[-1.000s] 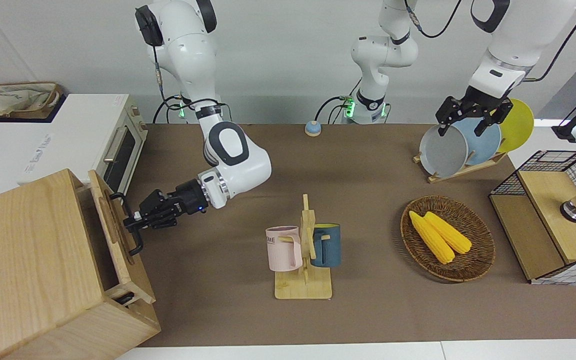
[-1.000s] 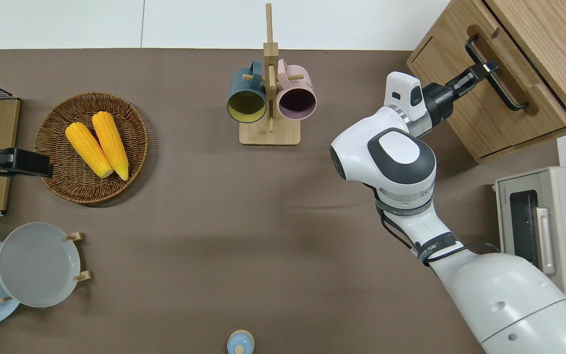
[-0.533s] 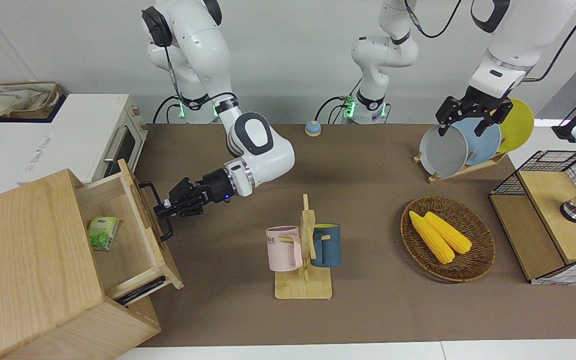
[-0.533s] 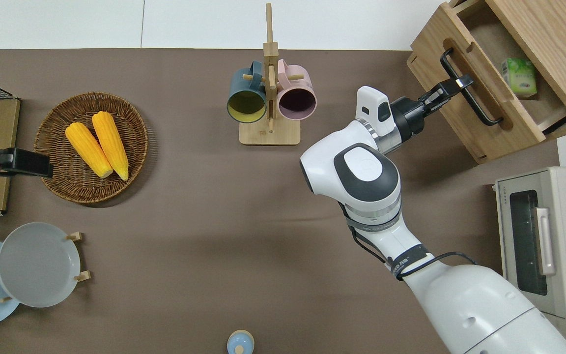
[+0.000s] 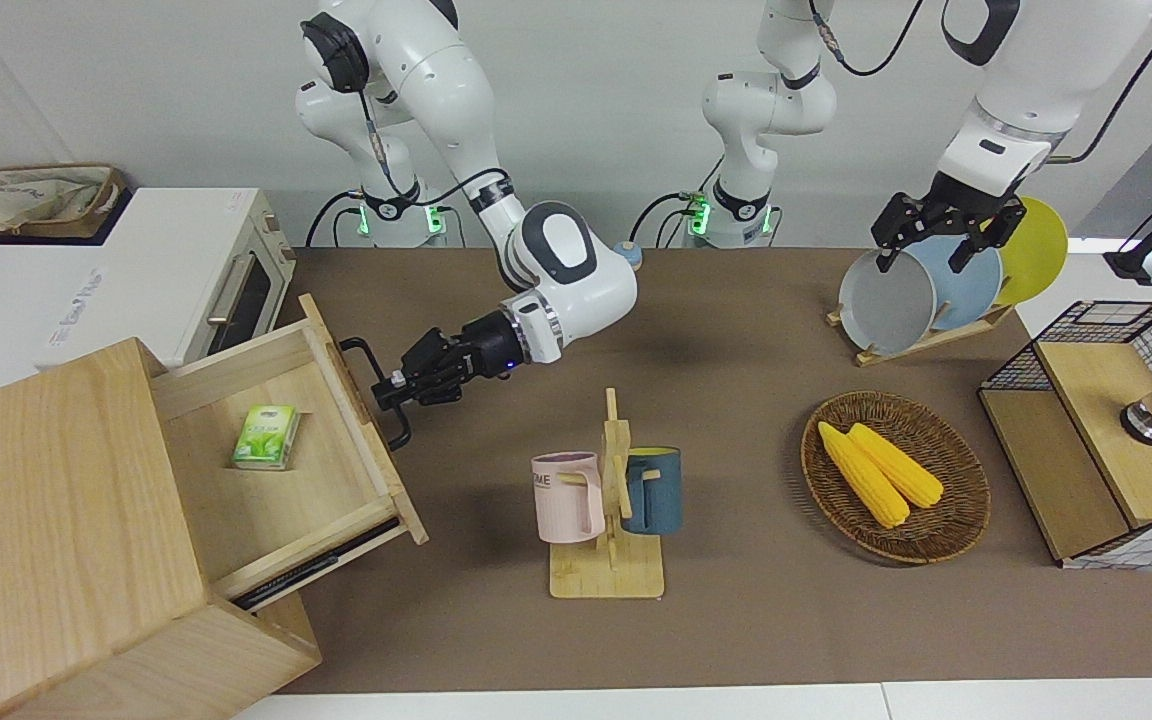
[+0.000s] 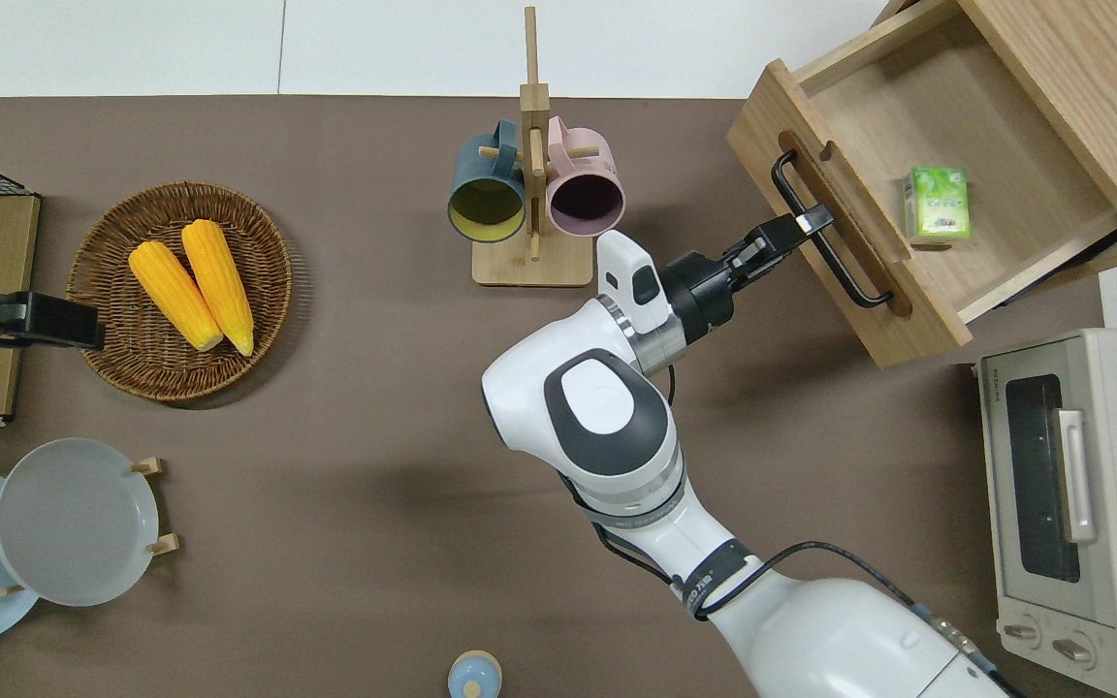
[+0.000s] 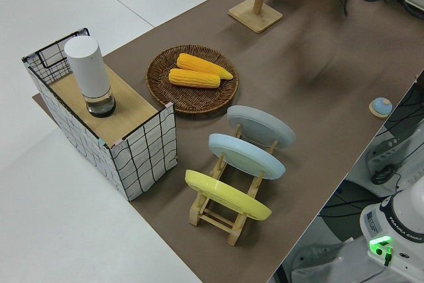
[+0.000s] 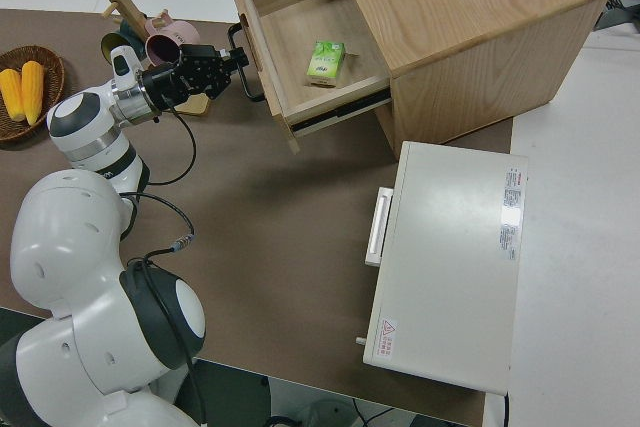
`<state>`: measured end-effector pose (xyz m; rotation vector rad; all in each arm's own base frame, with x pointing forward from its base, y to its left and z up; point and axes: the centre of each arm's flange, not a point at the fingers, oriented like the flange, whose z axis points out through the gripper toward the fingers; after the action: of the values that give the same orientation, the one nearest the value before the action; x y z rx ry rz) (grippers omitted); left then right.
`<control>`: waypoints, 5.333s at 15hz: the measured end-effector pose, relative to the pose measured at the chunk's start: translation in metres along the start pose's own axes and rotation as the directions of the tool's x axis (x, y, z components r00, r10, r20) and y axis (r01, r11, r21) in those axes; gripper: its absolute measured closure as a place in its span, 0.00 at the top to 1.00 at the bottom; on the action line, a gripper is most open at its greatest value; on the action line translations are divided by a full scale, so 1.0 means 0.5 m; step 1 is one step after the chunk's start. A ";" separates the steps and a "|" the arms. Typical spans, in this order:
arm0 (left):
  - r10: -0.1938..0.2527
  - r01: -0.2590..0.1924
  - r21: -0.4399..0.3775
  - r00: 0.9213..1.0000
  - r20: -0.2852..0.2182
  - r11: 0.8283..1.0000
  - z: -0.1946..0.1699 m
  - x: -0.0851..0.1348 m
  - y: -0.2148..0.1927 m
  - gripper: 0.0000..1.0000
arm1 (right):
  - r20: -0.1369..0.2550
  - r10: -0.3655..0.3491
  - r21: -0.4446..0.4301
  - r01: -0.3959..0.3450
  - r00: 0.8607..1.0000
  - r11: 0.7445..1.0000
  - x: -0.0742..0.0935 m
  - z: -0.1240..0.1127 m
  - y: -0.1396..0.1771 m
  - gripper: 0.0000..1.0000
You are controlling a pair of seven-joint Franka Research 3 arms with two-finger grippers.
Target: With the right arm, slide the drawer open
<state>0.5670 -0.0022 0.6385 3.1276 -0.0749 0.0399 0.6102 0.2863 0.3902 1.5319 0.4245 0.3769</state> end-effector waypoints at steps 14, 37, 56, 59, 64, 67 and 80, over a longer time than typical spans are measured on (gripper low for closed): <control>0.000 0.000 0.000 1.000 0.000 1.000 0.000 0.000 0.000 0.99 | -0.014 -0.004 0.019 0.004 1.000 1.000 -0.017 -0.153 0.006 0.18; 0.000 0.000 0.000 1.000 0.000 1.000 0.000 0.000 0.000 1.00 | -0.033 0.050 0.115 -0.046 0.998 0.992 -0.016 -0.212 0.013 0.99; 0.000 0.000 0.000 1.000 0.000 1.000 0.000 0.000 0.000 1.00 | 0.279 0.133 0.762 -0.304 0.951 0.572 -0.095 -0.082 0.357 0.99; 0.000 0.000 0.000 1.000 0.000 1.000 0.000 0.000 0.000 1.00 | 0.385 0.117 0.823 -0.398 0.916 0.406 -0.139 -0.010 0.419 0.99; 0.000 0.000 0.000 1.000 0.000 1.000 0.000 0.000 0.000 1.00 | 0.406 0.078 0.877 -0.413 0.910 0.248 -0.199 0.102 0.490 0.99; 0.000 0.000 0.000 1.000 0.000 1.000 0.000 0.000 0.000 1.00 | 0.429 0.069 0.888 -0.435 0.901 0.151 -0.239 0.183 0.522 0.99; 0.000 0.000 0.000 1.000 0.000 1.000 0.000 0.000 0.000 1.00 | 0.502 0.009 0.864 -0.503 0.865 0.016 -0.322 0.382 0.500 0.99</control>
<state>0.5670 -0.0022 0.6385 3.1276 -0.0749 0.0399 0.5704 0.0430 0.6435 3.1161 -0.0232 -0.0302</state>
